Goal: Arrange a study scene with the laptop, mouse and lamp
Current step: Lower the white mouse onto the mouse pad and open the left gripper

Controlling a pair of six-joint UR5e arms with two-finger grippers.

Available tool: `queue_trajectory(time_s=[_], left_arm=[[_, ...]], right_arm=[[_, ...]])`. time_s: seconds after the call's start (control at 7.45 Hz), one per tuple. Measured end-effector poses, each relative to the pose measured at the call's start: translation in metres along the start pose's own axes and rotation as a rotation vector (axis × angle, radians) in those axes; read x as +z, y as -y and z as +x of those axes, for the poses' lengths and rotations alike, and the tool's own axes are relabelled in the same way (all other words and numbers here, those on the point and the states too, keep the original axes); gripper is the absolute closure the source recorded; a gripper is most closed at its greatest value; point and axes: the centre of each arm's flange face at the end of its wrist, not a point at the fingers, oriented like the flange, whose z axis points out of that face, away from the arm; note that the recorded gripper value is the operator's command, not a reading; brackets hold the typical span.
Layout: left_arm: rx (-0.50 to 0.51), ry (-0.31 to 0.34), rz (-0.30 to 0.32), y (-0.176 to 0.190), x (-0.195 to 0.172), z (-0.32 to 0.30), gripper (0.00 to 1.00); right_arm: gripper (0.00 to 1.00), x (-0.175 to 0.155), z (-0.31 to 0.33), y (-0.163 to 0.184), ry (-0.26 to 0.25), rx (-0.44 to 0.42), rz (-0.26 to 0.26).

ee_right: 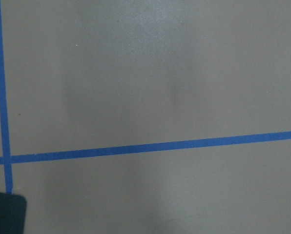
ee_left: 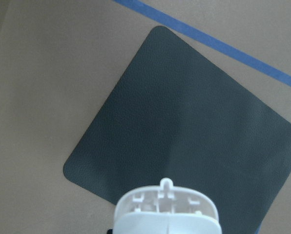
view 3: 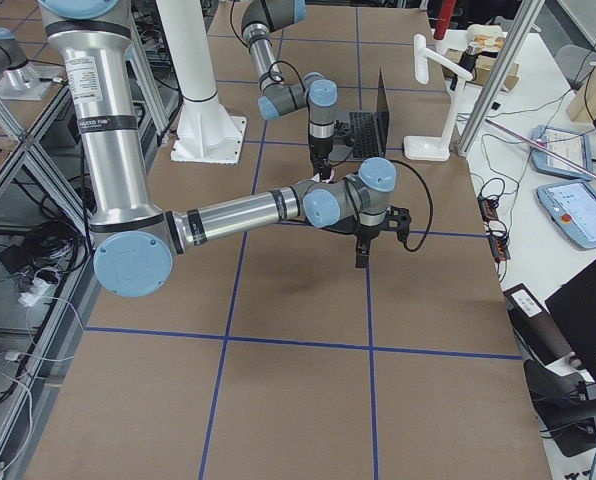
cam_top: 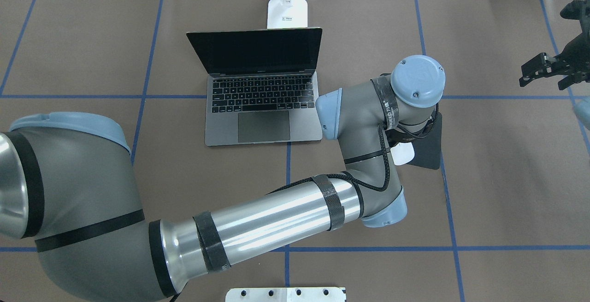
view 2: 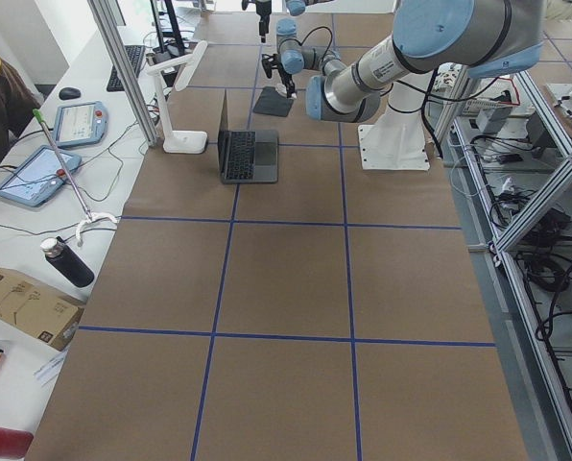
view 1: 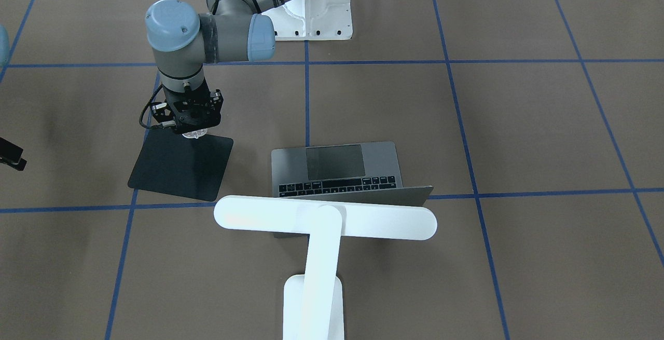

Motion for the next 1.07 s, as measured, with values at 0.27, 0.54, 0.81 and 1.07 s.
queue_trajectory(time_s=[0.27, 0.54, 0.81, 1.07], left_arm=[[-0.009, -0.011, 0.037, 0.004, 0.004, -0.001, 0.54], [-0.010, -0.023, 0.072, 0.011, 0.009, -0.003, 0.36], [-0.013, -0.027, 0.091, 0.015, 0.015, -0.005, 0.15], [-0.033, -0.033, 0.095, 0.016, 0.015, -0.005, 0.12]], right_arm=[[0.00, 0.000, 0.000, 0.000, 0.000, 0.001, 0.000], [0.00, 0.000, -0.001, 0.000, 0.001, 0.001, 0.001], [0.00, -0.001, -0.001, 0.000, 0.003, 0.000, 0.000], [0.00, -0.001, -0.002, 0.000, 0.005, -0.001, -0.001]])
